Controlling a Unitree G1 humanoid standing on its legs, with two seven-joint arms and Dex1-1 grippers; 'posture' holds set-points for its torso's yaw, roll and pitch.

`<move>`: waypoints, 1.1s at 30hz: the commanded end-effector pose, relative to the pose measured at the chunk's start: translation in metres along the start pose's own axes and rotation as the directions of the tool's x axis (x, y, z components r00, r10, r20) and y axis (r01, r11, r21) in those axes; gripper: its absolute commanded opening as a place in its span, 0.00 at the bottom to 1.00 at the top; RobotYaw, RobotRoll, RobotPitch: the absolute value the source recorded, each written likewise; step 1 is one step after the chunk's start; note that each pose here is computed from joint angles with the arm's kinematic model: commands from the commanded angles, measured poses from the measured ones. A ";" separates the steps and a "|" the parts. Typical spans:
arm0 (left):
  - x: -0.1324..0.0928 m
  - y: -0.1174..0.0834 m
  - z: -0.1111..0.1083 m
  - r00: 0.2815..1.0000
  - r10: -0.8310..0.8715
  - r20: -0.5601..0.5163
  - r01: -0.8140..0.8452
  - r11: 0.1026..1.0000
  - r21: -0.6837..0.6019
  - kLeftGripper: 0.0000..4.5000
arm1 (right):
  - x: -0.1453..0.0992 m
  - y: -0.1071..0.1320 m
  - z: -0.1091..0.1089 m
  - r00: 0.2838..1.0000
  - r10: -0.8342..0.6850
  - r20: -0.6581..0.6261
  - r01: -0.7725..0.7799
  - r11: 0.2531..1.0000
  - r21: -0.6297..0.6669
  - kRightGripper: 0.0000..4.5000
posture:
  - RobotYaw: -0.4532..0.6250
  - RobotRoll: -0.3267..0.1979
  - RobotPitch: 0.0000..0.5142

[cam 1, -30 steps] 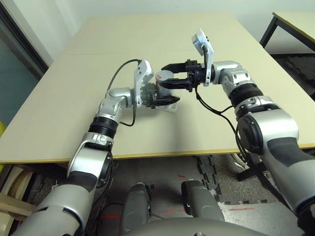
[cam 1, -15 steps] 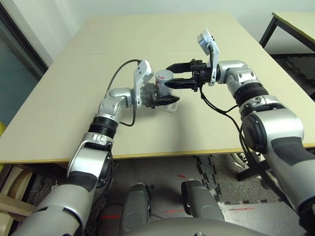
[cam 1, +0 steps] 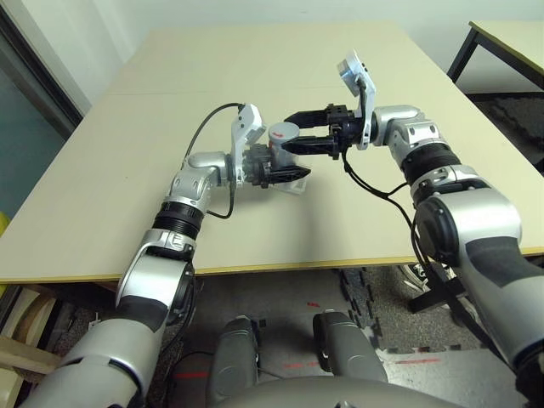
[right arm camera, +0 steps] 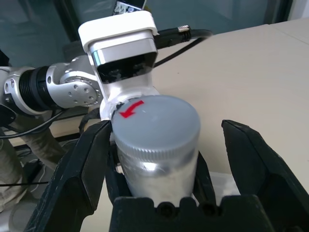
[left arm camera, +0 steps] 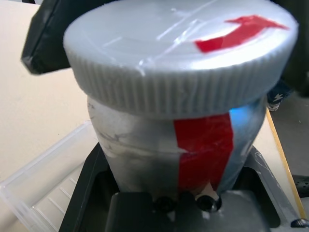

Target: Pour the medicine from the bottle into the box.

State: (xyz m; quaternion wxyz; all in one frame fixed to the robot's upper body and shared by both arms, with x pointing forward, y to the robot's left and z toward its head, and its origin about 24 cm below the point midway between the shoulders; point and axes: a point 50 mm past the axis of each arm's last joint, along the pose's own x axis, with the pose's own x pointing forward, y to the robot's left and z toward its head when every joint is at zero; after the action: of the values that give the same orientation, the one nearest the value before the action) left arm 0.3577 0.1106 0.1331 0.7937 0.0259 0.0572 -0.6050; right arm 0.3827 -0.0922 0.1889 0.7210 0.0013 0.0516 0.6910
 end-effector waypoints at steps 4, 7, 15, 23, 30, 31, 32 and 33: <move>0.003 0.000 0.000 1.000 -0.008 -0.018 0.008 1.000 0.013 0.62 | 0.004 0.001 0.013 1.000 0.019 0.012 -0.018 0.999 -0.037 1.00 | 0.22 0.62 0.07; 0.003 0.000 -0.001 1.000 -0.008 -0.019 0.008 1.000 0.012 0.62 | 0.004 0.001 0.013 1.000 0.019 0.014 -0.019 0.999 -0.037 1.00 | 0.22 0.62 0.06; 0.002 0.000 -0.002 1.000 -0.005 -0.022 0.005 1.000 0.012 0.62 | 0.004 0.001 0.013 1.000 0.022 0.013 -0.021 0.999 -0.038 0.79 | 0.22 0.62 0.05; 0.002 0.000 -0.001 1.000 -0.005 -0.021 0.005 1.000 0.014 0.62 | 0.005 0.001 0.012 1.000 0.025 0.014 -0.025 0.999 -0.036 0.57 | 0.22 0.62 0.05; 0.002 0.000 -0.002 1.000 -0.009 -0.023 0.010 1.000 0.012 0.62 | 0.001 0.000 0.030 0.974 0.012 0.227 -0.043 0.990 0.133 0.57 | 0.22 0.62 0.05; 0.002 0.000 -0.003 1.000 -0.010 -0.023 0.011 1.000 0.011 0.62 | -0.001 -0.001 0.034 0.963 -0.002 0.268 -0.043 0.985 0.164 0.57 | 0.22 0.62 0.05; 0.002 -0.001 -0.003 1.000 -0.011 -0.024 0.011 1.000 0.011 0.62 | -0.002 -0.001 0.037 0.955 -0.015 0.297 -0.043 0.981 0.187 0.57 | 0.22 0.62 0.05; 0.002 -0.001 -0.003 1.000 -0.012 -0.024 0.012 1.000 0.011 0.62 | -0.005 -0.002 0.040 0.941 -0.036 0.337 -0.039 0.976 0.215 0.57 | 0.22 0.62 0.05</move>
State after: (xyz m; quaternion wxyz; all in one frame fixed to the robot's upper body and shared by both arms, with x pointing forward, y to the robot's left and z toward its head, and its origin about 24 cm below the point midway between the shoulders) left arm 0.3585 0.1090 0.1348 0.7924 0.0353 0.0519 -0.6068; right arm 0.3861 -0.0917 0.2196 0.7136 0.1619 0.0169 0.6814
